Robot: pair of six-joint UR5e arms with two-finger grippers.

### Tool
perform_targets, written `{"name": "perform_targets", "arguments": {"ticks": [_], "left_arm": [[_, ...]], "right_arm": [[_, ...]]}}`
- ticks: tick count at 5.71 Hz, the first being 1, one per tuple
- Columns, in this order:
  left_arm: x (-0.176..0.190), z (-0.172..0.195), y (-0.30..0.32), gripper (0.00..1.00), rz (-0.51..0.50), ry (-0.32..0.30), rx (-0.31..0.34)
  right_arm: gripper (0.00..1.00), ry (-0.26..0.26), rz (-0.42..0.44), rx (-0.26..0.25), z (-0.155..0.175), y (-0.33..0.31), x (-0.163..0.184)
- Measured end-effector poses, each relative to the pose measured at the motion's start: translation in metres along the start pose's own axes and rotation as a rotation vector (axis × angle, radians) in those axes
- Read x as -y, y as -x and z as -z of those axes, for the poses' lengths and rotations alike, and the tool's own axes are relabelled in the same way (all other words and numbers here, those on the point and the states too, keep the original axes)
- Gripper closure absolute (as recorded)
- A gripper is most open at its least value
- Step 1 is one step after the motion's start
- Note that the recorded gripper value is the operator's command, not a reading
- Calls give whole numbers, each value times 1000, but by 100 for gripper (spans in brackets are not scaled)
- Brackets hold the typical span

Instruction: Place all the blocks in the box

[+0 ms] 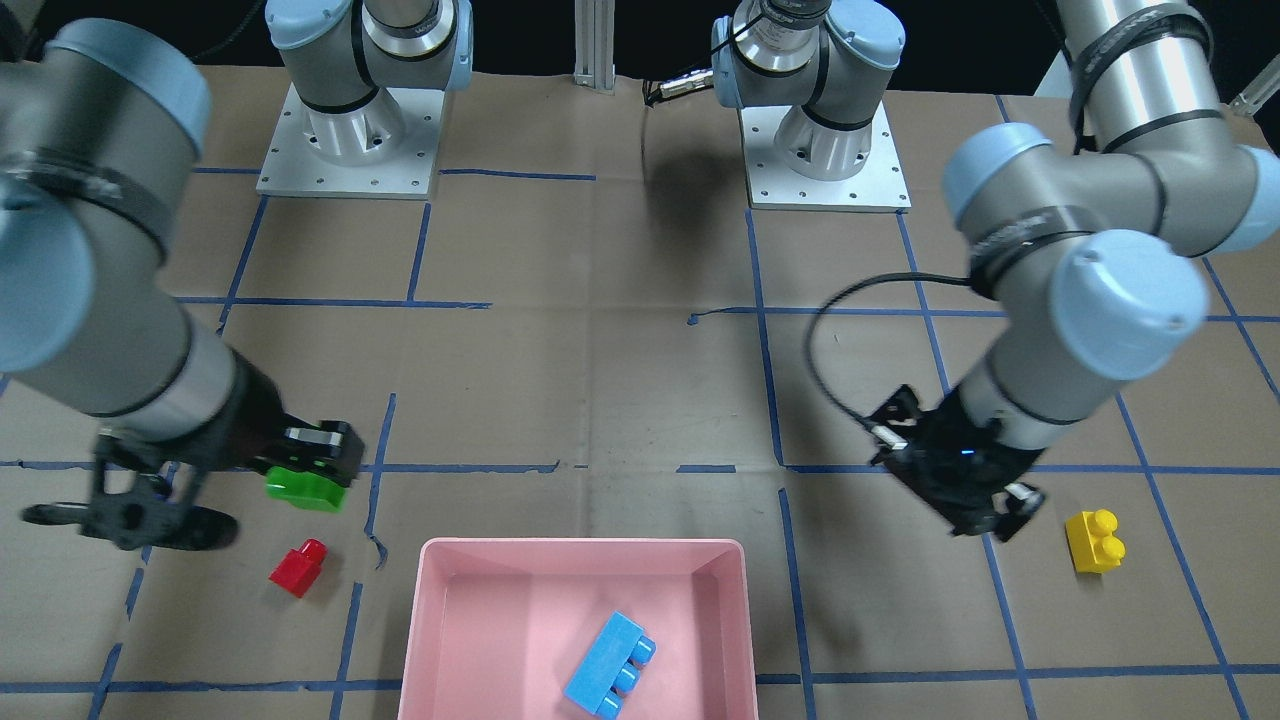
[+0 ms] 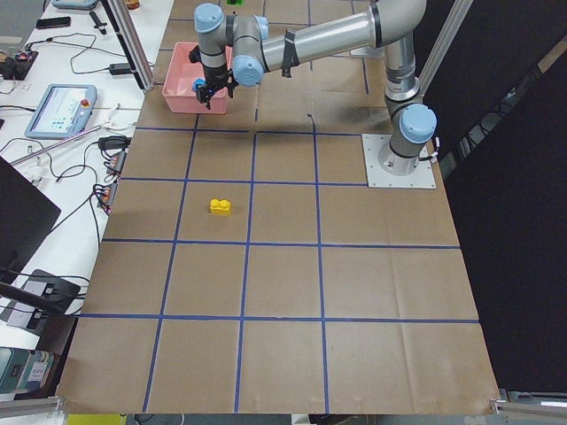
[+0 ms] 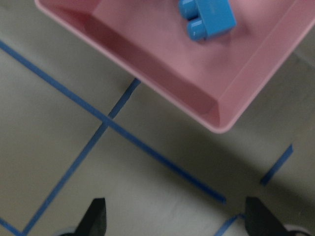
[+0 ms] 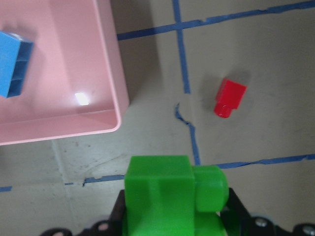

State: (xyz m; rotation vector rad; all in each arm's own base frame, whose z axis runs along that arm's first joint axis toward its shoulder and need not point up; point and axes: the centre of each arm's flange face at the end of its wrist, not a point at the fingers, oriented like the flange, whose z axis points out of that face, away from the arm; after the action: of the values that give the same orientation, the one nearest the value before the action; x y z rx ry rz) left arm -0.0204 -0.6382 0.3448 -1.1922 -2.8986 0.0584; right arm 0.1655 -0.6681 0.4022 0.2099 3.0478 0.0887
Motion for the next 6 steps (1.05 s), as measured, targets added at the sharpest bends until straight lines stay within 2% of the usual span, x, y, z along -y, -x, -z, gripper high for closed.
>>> {"name": "perform_targets", "arguments": {"ticks": [2, 3, 4, 6], "left_arm": [[-113, -19, 90, 1, 236, 19, -24], [-148, -35, 124, 1, 348, 14, -11], [-172, -52, 148, 1, 458, 0, 6], [-187, -77, 170, 1, 648, 1, -8]], "right_arm": [[72, -80, 32, 19, -74, 81, 27], [11, -107, 46, 27, -108, 95, 40], [1, -119, 55, 32, -121, 100, 45], [0, -125, 52, 36, -122, 101, 45]]}}
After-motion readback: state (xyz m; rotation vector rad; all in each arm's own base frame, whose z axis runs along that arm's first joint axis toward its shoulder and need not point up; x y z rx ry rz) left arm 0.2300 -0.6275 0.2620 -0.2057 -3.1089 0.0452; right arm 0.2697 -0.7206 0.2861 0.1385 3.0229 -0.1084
